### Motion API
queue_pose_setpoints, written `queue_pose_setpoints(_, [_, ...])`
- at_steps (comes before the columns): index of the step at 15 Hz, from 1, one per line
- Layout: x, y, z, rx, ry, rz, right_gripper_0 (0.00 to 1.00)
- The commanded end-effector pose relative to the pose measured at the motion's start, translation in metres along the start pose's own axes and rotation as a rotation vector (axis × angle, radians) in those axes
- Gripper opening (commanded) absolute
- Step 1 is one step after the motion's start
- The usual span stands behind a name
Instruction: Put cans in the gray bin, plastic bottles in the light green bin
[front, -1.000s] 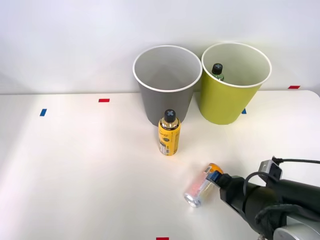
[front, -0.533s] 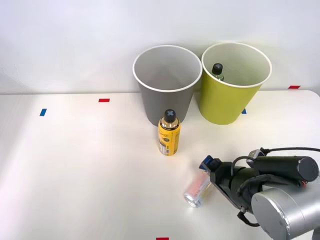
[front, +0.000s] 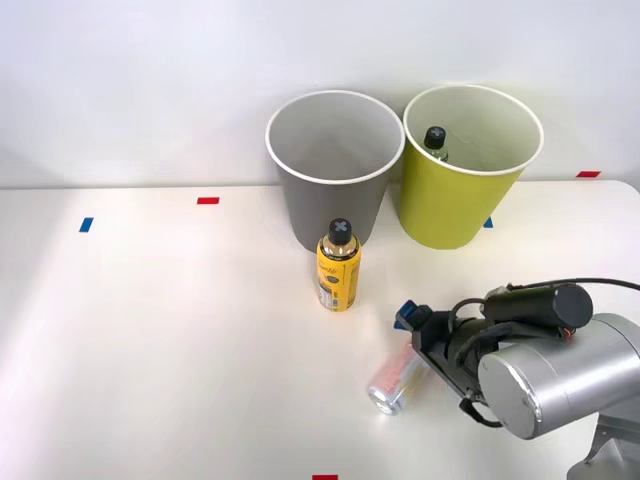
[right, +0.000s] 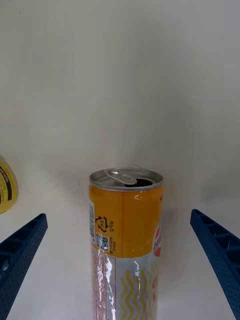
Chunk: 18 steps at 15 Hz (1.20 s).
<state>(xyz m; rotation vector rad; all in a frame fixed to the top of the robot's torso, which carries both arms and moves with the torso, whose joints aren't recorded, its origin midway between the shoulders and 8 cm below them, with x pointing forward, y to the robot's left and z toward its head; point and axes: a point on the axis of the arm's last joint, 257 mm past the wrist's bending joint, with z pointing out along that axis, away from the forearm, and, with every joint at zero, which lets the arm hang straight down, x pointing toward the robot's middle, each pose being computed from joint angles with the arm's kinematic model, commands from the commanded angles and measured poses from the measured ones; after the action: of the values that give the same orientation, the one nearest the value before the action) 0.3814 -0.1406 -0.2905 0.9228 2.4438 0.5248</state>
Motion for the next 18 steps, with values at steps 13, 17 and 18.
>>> queue_pose_setpoints(13, [0.012,0.001,0.021,0.103,-0.059,-0.074,1.00])
queue_pose_setpoints(17, [0.006,0.008,0.021,0.113,-0.094,-0.112,0.00])
queue_pose_setpoints(18, [0.004,0.008,0.021,0.114,-0.100,-0.119,0.00])
